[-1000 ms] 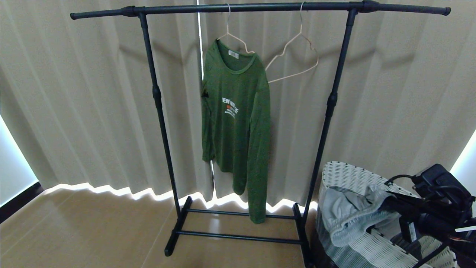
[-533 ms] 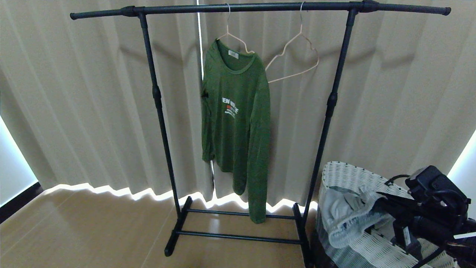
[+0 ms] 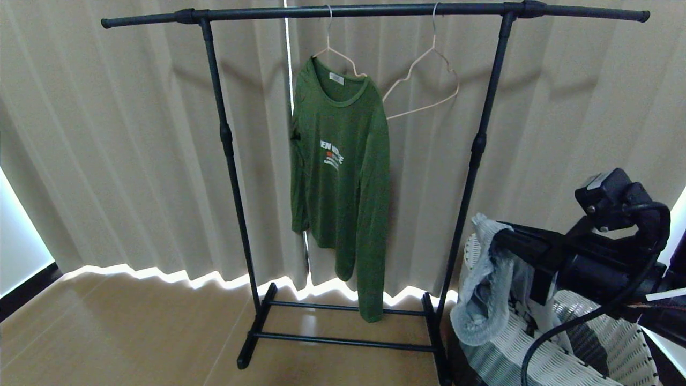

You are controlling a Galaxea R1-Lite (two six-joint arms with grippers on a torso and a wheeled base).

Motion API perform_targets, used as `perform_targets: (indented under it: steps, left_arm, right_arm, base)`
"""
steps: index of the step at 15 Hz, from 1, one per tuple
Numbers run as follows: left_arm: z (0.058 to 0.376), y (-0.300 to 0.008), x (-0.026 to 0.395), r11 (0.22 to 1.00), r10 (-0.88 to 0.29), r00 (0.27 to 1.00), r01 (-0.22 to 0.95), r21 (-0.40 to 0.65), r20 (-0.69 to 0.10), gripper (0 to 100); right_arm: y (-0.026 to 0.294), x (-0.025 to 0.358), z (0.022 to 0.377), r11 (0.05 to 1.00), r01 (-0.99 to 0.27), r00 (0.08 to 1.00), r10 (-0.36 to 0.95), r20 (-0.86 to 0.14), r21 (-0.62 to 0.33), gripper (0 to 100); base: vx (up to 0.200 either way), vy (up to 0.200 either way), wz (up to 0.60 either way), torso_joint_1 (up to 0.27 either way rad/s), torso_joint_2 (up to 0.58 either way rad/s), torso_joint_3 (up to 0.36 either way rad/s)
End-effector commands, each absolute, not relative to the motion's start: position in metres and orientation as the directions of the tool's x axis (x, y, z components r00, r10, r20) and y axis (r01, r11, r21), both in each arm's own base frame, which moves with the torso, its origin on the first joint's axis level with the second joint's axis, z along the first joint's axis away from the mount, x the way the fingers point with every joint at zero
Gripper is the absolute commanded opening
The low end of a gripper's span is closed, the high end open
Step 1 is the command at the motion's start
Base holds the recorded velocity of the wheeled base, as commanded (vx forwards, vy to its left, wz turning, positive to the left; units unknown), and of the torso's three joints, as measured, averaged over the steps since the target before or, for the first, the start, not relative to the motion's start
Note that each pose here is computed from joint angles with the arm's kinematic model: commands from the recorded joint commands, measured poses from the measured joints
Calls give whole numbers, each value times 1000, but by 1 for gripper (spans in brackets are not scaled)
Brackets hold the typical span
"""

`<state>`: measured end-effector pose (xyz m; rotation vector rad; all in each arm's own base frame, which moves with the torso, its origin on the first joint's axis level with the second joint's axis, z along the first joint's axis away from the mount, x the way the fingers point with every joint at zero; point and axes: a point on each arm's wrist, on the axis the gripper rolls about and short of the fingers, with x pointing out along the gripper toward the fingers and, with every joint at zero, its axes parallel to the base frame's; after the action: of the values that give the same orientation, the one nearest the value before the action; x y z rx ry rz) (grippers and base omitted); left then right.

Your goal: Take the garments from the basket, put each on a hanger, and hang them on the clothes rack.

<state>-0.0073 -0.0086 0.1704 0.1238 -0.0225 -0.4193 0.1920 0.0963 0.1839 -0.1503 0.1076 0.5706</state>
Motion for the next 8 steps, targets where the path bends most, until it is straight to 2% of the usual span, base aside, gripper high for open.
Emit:
perform_targets:
  steps: [1,3,5,8]
  left_arm:
    - [220,-22,76,831,-549,829,556,37,-108,100]
    - [225,-45,111,778,-626,770,628,-23,-126,100]
    - [224,-69,133,757,-649,742,653,-42,-169,100]
    - [194,-132,169,707,-696,662,700,-102,-279,100]
  right_arm:
    - [104,194,193,802,-591,806,582,-109,-89,0]
    - [107,196,200,779,-627,778,623,-83,-23,0]
    - [110,198,206,767,-642,765,641,-63,0,0]
    - [116,205,213,734,-679,733,679,-34,30,0]
  base:
    - [0,0,0,0,0,0]
    - [0,0,0,0,0,0]
    - [0,0,0,0,0,0]
    - [0,0,0,0,0,0]
